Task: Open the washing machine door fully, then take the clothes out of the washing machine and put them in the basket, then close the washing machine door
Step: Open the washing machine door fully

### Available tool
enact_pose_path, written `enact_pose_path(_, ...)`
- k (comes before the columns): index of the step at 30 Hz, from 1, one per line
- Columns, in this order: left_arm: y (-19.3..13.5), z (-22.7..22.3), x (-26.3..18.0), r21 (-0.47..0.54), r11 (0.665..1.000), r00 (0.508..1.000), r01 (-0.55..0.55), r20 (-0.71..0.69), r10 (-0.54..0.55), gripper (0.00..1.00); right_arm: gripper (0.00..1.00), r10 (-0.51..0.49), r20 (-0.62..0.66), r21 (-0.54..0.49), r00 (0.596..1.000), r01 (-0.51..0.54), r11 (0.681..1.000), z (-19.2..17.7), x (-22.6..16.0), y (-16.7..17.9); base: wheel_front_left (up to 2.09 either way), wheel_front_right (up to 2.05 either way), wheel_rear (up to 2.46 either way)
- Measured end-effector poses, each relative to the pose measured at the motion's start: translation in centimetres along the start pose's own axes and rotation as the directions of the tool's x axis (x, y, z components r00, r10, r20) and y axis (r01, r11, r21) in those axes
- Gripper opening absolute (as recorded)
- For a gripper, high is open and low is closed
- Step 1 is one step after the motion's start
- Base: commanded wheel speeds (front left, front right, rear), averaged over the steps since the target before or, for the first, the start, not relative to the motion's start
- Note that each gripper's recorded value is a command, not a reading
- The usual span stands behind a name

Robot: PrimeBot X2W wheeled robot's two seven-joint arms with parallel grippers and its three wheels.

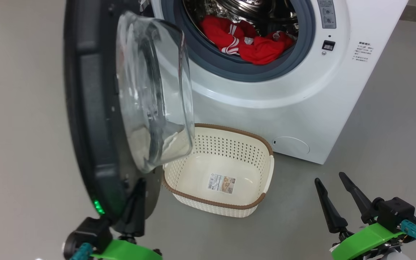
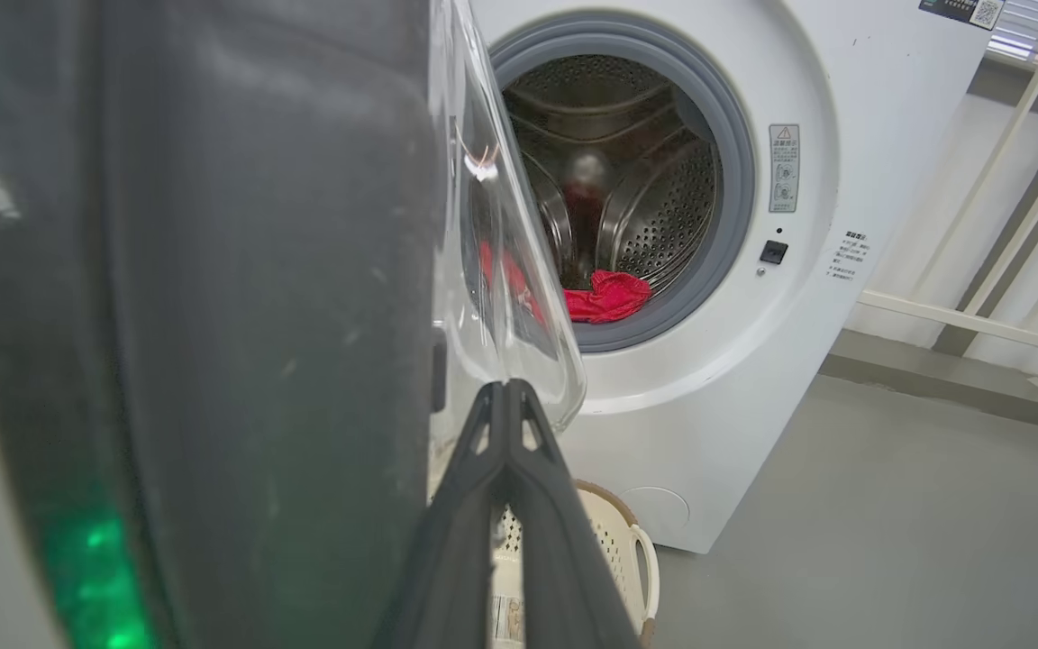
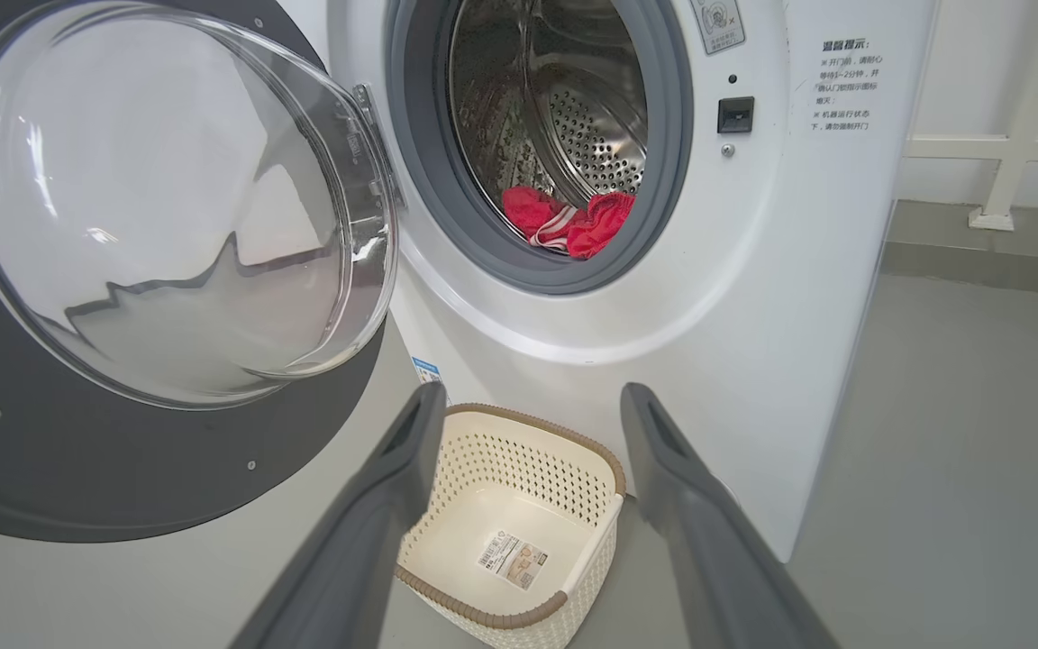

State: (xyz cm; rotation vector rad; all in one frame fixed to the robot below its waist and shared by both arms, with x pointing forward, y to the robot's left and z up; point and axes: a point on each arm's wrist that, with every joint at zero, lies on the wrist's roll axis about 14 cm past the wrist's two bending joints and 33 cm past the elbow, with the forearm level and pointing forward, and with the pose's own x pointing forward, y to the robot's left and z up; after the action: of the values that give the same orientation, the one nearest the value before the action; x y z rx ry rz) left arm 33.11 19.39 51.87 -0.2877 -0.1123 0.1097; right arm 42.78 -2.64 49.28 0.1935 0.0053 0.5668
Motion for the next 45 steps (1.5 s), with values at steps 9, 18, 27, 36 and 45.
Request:
enact_pose_path(9, 5.7, 0.4, -0.4, 0.031, 0.985, 0.986, -0.169, 0.009, 0.169, 0.0, 1.0, 0.007, -0.014, 0.009, 1.0, -0.007, 1.0, -0.6, 0.3, 0.1, 0.0, 0.0, 0.0)
enact_pose_path(18, 10.7, 1.0, -1.0, 0.077, 0.955, 0.958, -0.287, 0.016, 0.286, 0.0, 1.0, 0.009, -0.03, 0.004, 1.0, -0.009, 1.0, -1.3, 0.4, -0.3, 0.0, 0.0, 0.0)
enact_pose_path(27, 16.1, 3.1, -0.3, 0.141, 0.899, 0.91, -0.415, 0.062, 0.41, 0.0, 1.0, 0.02, -0.035, 0.0, 0.999, -0.02, 1.0, -1.6, 1.0, -0.4, 0.0, 0.0, 0.0)
enact_pose_path(36, 19.9, 5.0, 0.4, 0.182, 0.846, 0.865, -0.502, 0.1, 0.492, 0.0, 1.0, 0.016, -0.058, 0.0, 0.998, -0.016, 1.0, -2.5, 1.0, -1.0, 0.0, 0.0, 0.0)
enact_pose_path(45, 22.8, 6.5, 1.5, 0.186, 0.805, 0.826, -0.563, 0.12, 0.551, 0.0, 1.0, 0.011, -0.062, 0.004, 0.998, -0.011, 1.0, -2.9, 1.5, -1.6, 0.0, 0.0, 0.0)
